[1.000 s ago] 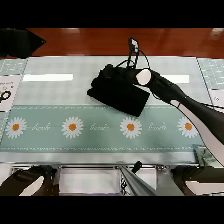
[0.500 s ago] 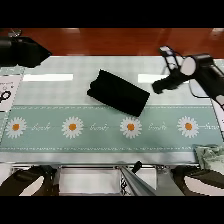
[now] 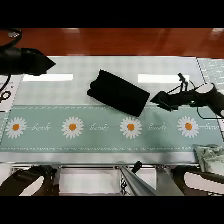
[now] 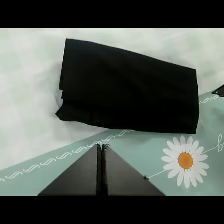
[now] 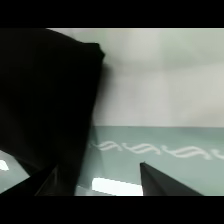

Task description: Fold the shirts.

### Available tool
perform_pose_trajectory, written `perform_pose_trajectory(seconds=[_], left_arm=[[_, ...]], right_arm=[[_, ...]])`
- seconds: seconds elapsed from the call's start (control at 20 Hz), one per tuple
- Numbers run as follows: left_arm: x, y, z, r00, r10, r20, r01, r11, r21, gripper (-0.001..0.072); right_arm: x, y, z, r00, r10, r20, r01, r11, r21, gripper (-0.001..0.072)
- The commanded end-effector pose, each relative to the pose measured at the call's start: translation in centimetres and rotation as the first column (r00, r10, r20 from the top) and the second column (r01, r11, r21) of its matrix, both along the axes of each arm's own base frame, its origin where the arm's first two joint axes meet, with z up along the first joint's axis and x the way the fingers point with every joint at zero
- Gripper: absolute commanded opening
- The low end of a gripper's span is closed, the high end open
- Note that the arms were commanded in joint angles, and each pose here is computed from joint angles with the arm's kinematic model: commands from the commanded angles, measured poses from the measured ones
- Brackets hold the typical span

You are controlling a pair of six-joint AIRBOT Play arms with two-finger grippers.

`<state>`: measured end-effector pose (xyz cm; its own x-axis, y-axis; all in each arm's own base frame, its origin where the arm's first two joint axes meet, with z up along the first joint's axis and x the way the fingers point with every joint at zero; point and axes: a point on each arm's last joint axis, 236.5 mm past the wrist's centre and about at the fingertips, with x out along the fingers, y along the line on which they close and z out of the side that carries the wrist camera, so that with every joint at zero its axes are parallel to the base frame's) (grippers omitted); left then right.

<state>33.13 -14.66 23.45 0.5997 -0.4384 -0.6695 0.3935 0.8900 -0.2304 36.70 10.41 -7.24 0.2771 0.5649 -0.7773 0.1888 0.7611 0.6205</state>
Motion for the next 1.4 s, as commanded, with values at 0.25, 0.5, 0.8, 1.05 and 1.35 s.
perform_pose_trajectory(seconds=[0.25,0.5,0.8,1.05,1.35], left_arm=[[0.7,-0.2,-1.8,0.998,0.025,-0.054,-0.026,1.0,-0.011,0.002],[1.8,-0.3,-1.6,0.999,0.038,-0.027,-0.039,0.999,-0.024,0.002],[3.7,-0.8,-2.2,0.994,0.099,-0.049,-0.103,0.991,-0.081,0.002],[6.6,-3.8,-5.1,0.999,0.037,-0.037,-0.039,0.998,-0.058,0.002],[8.2,-4.8,-8.7,0.995,0.025,-0.092,-0.028,0.999,-0.031,0.002]], right_arm=[[2.7,6.7,-1.7,0.993,-0.102,0.06,0.096,0.99,0.101,0.0588],[3.4,6.5,-1.1,0.99,-0.106,0.094,0.095,0.989,0.11,0.0036],[7.3,-1.0,14.0,0.91,-0.054,0.411,0.043,0.998,0.034,0.0036],[4.3,-14.8,27.2,0.85,-0.132,0.51,0.283,0.931,-0.231,0.0037],[-5.5,-26.4,28.1,0.869,-0.358,0.341,0.479,0.78,-0.402,0.0037]])
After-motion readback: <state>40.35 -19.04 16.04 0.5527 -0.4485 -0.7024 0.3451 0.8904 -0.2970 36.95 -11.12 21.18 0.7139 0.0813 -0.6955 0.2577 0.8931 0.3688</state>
